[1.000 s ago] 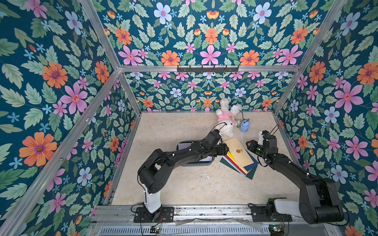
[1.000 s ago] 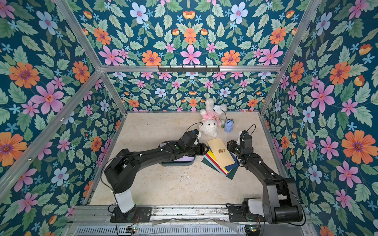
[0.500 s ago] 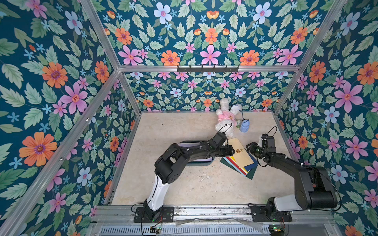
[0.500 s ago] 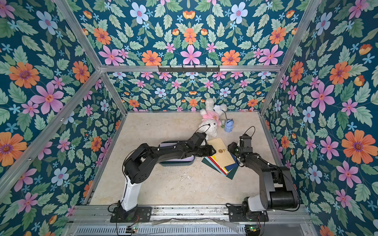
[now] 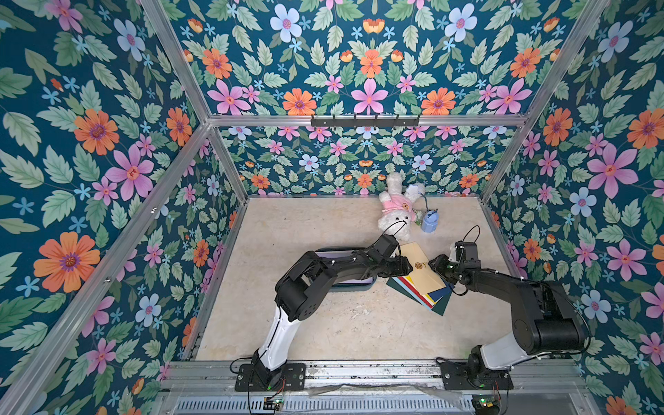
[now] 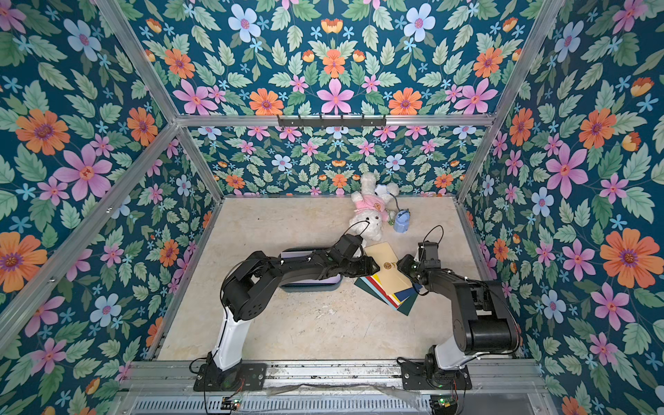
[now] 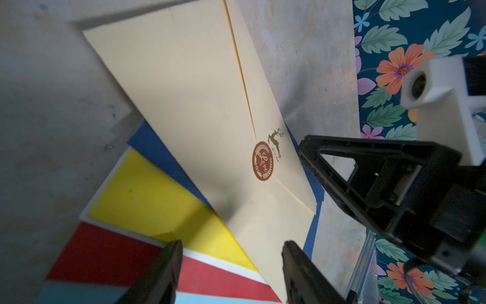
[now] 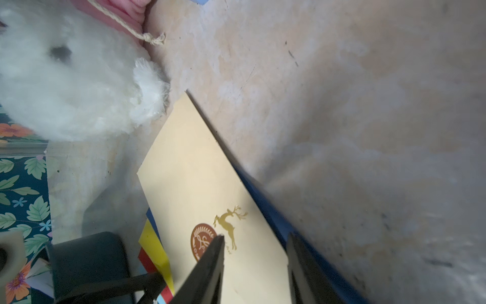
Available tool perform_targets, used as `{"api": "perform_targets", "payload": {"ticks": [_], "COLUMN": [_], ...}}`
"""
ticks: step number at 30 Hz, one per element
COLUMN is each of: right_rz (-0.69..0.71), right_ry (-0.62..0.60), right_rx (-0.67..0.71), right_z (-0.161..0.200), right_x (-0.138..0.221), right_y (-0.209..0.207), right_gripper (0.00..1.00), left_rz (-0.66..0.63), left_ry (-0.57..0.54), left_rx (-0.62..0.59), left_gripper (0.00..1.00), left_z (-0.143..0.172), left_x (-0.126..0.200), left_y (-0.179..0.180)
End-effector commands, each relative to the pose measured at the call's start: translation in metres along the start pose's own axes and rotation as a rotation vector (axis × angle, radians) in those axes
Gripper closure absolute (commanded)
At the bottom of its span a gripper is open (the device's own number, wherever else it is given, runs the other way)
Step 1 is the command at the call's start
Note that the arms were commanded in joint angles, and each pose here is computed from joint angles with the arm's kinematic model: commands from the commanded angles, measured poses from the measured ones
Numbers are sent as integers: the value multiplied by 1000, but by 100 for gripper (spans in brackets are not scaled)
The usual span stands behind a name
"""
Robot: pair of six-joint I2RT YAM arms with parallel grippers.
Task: Put the sealed envelopes into the storage box
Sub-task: Pick up the envelope from the center of the board.
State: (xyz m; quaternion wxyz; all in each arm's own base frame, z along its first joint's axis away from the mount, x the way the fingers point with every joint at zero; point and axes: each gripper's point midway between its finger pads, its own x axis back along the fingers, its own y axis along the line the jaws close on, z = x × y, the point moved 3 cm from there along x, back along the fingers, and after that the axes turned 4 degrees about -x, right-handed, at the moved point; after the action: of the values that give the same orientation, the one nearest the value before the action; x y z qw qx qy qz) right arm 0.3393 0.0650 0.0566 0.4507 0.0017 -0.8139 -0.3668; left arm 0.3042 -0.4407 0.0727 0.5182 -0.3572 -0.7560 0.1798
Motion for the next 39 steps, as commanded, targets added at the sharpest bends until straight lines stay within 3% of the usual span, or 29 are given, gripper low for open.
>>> {"api": "perform_targets", "payload": {"ticks": [1, 24, 27, 32, 36, 39], "right_rz": [-19, -131, -136, -151, -175, -237], "right_ry": [28, 253, 254, 257, 237, 183], "right_rx": [-10, -22, -22, -20, -5, 29], "right_z": [3, 40, 40, 40, 36, 25], "right_x": [-3, -26, -26, -25, -21, -5], "right_y": [2, 21, 22, 25, 32, 50], "right_gripper": [56, 60, 60, 60, 60, 58], "left_rz": [29, 62, 64, 54, 37, 46], "left_ry": [-3, -26, -50, -70, -76, -88], "left_rx": [5, 13, 7, -7, -23, -61], "left_gripper": [34, 38, 46, 78, 97, 100], "left_z": [-2, -4, -8, -14, -15, -18], "left_x": [-2, 1, 7, 14, 18, 26], "left_y": [-4, -9, -12, -16, -16, -22]}}
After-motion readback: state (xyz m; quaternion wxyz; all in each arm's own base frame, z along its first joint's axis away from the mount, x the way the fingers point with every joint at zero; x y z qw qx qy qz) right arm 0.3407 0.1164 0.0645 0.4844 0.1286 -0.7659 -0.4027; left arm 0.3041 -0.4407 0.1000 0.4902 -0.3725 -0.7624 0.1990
